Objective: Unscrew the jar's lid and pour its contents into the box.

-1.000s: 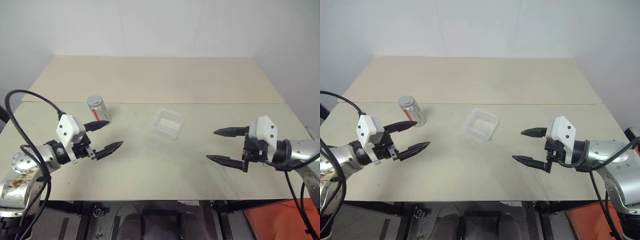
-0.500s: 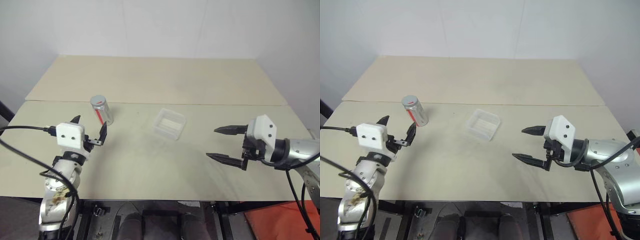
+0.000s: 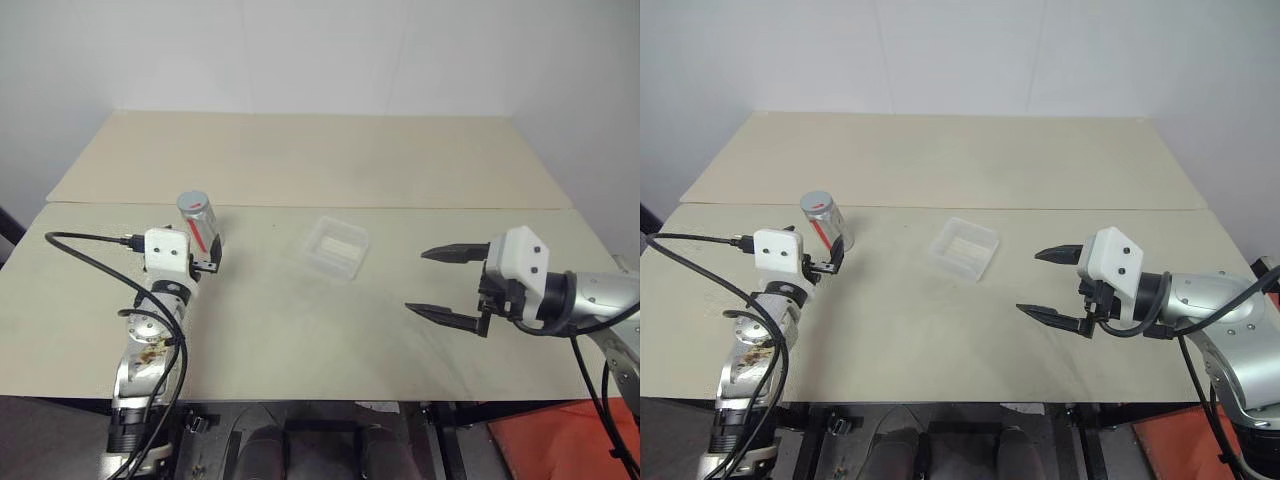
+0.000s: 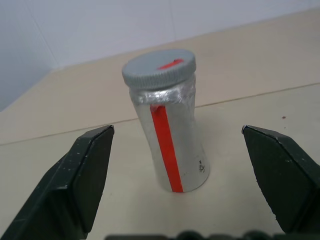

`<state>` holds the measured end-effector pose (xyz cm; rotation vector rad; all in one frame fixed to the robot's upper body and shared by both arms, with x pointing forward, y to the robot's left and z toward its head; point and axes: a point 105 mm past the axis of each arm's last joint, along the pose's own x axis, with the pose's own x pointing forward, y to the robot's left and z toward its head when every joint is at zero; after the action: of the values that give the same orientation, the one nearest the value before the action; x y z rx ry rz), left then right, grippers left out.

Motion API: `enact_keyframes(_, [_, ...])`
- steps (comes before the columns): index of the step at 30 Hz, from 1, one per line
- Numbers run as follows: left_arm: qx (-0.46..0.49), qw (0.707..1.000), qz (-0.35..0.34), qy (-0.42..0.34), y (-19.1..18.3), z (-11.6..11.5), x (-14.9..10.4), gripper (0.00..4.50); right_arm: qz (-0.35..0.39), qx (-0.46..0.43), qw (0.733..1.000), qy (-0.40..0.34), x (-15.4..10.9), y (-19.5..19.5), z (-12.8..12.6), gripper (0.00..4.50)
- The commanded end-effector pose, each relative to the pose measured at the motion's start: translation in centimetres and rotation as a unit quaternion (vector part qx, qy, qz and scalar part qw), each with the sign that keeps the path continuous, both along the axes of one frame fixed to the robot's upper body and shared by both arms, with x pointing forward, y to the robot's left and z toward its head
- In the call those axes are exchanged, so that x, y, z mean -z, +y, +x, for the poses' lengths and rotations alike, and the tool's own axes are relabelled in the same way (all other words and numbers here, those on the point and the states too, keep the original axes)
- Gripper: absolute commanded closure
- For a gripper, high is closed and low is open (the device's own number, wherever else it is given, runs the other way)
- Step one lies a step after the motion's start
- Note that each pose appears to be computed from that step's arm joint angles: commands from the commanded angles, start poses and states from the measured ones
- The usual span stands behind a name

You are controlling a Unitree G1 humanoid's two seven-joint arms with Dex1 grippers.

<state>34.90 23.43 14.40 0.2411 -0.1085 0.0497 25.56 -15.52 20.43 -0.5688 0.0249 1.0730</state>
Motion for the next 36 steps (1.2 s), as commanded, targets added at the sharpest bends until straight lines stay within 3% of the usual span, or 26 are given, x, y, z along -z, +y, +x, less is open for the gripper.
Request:
enact_keyframes(1, [0.001,1.0,-0.001,-0.031,0.2,0.6,-1.8,0.03,-0.016,0.004,0.999,-0.027,-0.9,0.0,-0.1,0.0])
enact_keyframes(18, [0.018,0.999,0.001,-0.039,-0.1,4.9,-1.6,0.03,-0.014,-0.003,1.0,-0.019,-0.7,0.1,0.1,0.0])
enact_keyframes(36, [-0.005,0.998,-0.057,-0.024,-0.5,8.0,-0.9,0.03,-0.016,-0.008,1.0,-0.023,-1.0,0.1,0.2,0.0])
